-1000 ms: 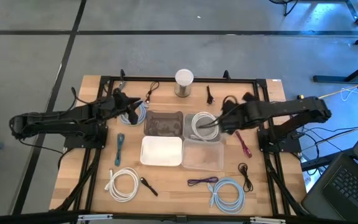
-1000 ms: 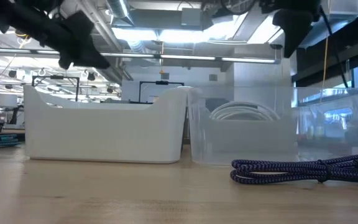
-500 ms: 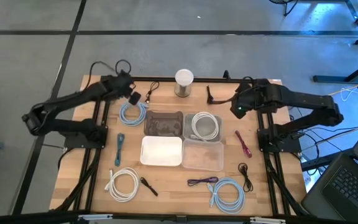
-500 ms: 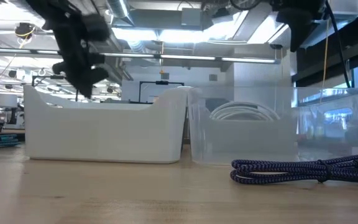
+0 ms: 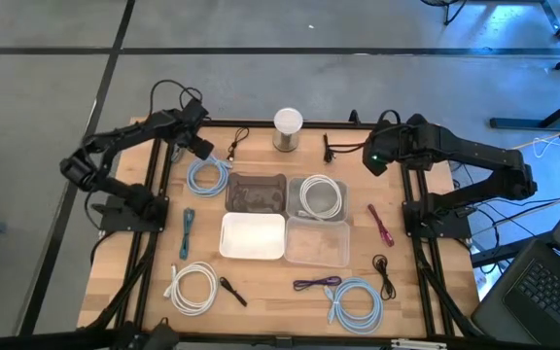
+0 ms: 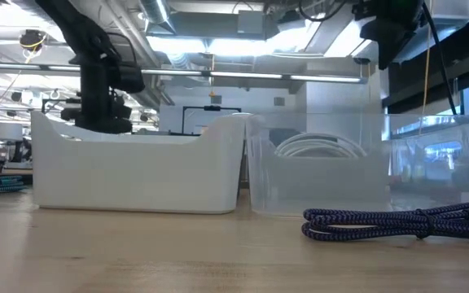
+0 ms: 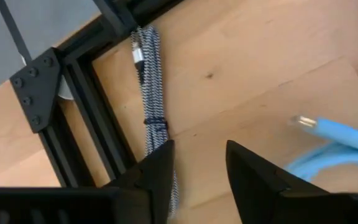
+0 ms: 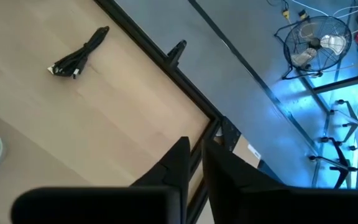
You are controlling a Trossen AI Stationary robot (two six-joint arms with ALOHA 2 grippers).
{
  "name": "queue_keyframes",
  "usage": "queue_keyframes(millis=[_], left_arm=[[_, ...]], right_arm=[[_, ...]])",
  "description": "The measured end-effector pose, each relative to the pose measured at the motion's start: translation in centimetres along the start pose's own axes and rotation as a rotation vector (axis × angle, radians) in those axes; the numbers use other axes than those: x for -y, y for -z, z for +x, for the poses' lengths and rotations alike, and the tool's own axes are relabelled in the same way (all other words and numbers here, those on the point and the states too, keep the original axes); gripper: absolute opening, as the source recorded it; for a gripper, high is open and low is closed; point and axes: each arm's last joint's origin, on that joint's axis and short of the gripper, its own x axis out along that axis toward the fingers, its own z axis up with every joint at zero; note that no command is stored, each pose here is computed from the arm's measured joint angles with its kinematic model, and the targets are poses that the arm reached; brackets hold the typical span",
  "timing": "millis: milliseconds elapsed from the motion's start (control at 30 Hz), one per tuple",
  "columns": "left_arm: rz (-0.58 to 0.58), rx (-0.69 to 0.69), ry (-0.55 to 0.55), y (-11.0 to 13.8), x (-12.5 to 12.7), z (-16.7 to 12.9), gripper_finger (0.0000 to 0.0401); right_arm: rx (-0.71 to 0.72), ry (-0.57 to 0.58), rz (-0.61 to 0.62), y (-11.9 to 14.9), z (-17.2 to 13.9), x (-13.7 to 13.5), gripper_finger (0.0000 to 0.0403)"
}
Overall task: Pick & Place USB Port
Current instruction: Put the white patterned charger cable into the white bin
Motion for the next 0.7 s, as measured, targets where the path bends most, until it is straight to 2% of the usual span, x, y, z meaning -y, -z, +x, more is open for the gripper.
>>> queue_keyframes(millis=[267, 700], left_arm=[[-0.013, -0.073, -0.062, -1.3, 0.1, 2.2, 0.0192], [-0.109, -0.131, -0.209, -2.5, 0.5, 4.0, 0.0191]], right_arm=[[-0.001, 0.001, -0.015, 0.0, 0.0, 0.0, 0.0053], [0.011, -0.009, -0.003, -0.2, 0.0, -0.1, 0.0055]])
